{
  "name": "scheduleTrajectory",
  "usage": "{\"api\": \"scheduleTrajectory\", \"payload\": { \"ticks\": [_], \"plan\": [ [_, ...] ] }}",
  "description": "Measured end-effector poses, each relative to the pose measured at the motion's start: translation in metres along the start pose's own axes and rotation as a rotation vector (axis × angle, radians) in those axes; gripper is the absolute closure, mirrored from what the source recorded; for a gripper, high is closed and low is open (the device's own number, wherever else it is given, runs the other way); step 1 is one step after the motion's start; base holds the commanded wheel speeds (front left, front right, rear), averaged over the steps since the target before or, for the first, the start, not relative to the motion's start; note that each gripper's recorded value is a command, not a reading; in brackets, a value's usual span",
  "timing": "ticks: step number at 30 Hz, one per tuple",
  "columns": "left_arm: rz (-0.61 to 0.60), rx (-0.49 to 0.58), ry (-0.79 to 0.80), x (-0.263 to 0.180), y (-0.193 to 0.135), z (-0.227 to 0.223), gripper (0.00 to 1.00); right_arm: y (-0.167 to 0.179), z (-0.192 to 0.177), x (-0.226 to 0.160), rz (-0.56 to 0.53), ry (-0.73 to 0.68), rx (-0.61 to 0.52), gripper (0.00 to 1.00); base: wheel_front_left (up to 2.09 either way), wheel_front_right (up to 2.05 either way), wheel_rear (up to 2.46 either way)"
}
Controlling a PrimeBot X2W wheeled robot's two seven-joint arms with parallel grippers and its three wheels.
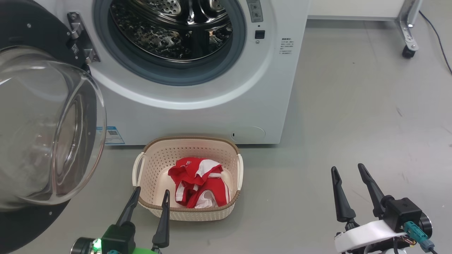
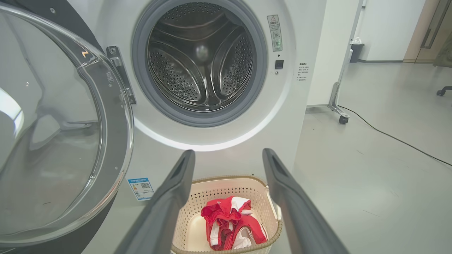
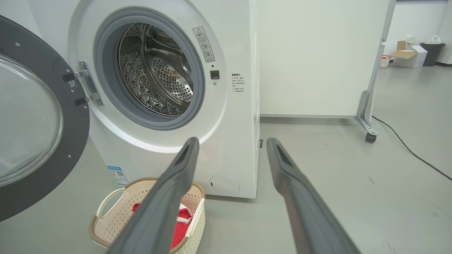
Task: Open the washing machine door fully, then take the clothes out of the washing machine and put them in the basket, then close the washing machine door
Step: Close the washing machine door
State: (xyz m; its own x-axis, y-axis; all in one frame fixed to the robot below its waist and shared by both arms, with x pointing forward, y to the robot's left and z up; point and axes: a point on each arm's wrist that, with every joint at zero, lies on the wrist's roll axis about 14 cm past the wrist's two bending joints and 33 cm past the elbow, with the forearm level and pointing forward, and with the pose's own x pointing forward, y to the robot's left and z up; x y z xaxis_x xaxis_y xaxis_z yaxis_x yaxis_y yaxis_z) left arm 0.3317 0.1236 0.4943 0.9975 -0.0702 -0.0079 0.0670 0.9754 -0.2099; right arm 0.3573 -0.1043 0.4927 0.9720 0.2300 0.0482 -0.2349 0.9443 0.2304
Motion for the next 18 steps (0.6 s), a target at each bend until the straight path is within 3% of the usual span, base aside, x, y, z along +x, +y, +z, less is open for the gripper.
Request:
{"api": "scheduleTrajectory", "payload": {
  "ticks": [18],
  "plan": [
    [0.258, 0.015, -0.07, -0.04, 0.069, 0.019, 0.0, 0.067, -0.017, 0.027, 0.225, 0.05, 0.015, 0.0, 0.0, 0.0, 0.0]
  ]
}}
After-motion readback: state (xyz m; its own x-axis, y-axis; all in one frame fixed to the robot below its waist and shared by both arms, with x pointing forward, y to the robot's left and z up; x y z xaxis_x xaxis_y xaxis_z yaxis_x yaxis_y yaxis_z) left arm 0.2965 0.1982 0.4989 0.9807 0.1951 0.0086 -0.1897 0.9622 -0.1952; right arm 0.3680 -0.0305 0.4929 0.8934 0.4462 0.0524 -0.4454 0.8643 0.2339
